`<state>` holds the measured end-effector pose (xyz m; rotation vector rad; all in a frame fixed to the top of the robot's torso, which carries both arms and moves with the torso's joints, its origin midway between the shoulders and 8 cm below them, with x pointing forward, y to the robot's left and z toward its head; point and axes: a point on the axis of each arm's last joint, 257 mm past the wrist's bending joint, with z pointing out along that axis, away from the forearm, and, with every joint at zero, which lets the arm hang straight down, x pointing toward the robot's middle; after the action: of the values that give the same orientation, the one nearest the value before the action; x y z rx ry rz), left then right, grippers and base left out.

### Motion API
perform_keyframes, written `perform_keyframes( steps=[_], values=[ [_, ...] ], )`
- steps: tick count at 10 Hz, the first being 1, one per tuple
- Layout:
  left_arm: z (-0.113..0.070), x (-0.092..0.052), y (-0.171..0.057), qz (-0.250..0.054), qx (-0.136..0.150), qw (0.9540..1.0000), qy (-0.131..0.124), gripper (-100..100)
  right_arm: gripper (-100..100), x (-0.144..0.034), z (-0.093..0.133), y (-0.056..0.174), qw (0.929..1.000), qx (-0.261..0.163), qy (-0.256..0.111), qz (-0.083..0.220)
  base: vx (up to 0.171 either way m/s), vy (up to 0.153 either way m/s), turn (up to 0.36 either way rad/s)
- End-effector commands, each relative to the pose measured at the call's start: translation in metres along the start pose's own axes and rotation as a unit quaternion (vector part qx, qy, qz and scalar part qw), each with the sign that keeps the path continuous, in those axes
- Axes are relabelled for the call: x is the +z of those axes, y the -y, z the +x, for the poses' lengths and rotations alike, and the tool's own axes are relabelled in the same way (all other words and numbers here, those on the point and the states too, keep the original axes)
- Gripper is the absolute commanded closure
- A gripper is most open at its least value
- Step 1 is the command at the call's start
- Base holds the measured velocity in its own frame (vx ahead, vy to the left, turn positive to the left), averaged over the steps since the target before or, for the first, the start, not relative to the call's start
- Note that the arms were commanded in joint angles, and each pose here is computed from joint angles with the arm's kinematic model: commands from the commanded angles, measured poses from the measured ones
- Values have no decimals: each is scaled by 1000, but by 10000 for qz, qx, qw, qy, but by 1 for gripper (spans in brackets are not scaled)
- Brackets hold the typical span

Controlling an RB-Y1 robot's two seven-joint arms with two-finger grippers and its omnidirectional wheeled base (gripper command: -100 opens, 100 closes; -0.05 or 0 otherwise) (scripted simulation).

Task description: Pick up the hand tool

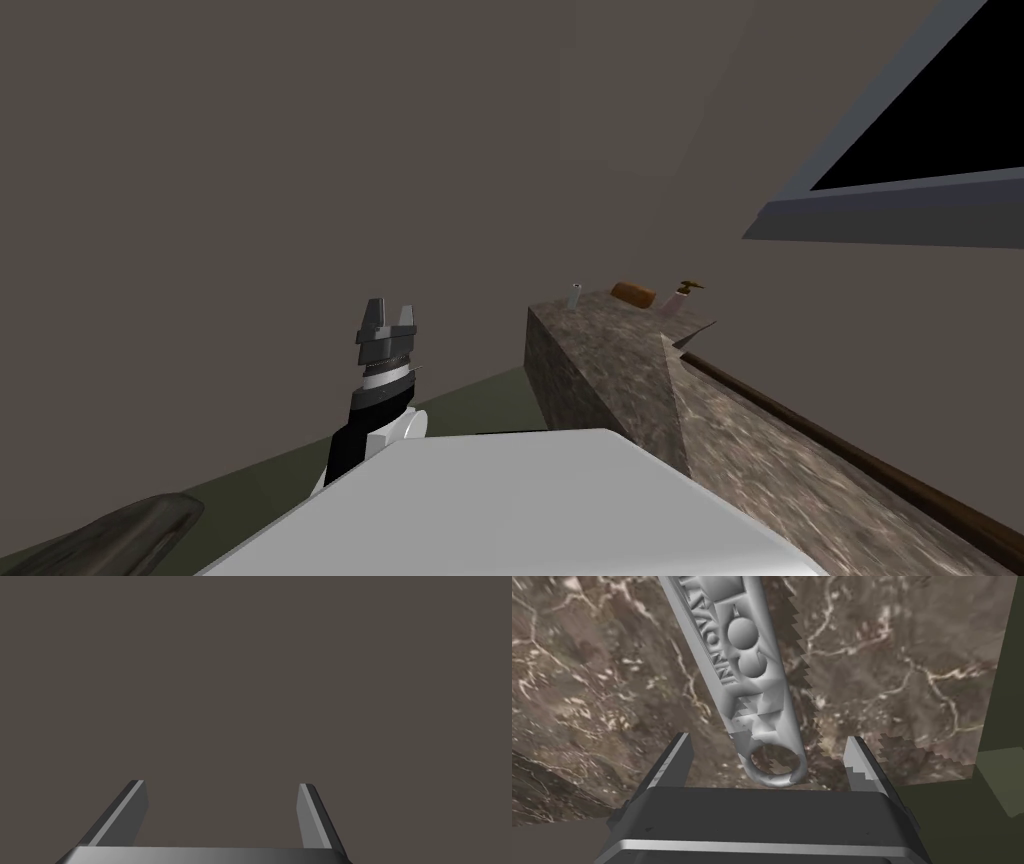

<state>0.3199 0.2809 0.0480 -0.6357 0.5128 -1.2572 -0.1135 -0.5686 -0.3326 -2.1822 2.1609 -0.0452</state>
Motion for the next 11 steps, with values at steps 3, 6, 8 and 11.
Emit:
perform_keyframes(
  steps=[3, 6, 8, 11],
  values=[
    [0, 0, 0, 0, 0, 10000, 0, 0, -100, 0, 13, -14, 9972, -619, -94, -415, 83, -91, 41],
    [0, 0, 0, 0, -1, 10000, 0, 0, -100, 9, 8, -17, 9982, -478, -82, -357, 15, -19, 28],
    [0, 0, 0, 0, -1, 10000, 0, 0, -100, 19, 6, -22, 9984, -435, -81, -366, 1, -9, 53],
    [0, 0, 0, 0, -1, 10000, 1, 0, 100, 17, 8, -23, 9983, -443, -81, -373, 0, 0, 4]
  ],
)
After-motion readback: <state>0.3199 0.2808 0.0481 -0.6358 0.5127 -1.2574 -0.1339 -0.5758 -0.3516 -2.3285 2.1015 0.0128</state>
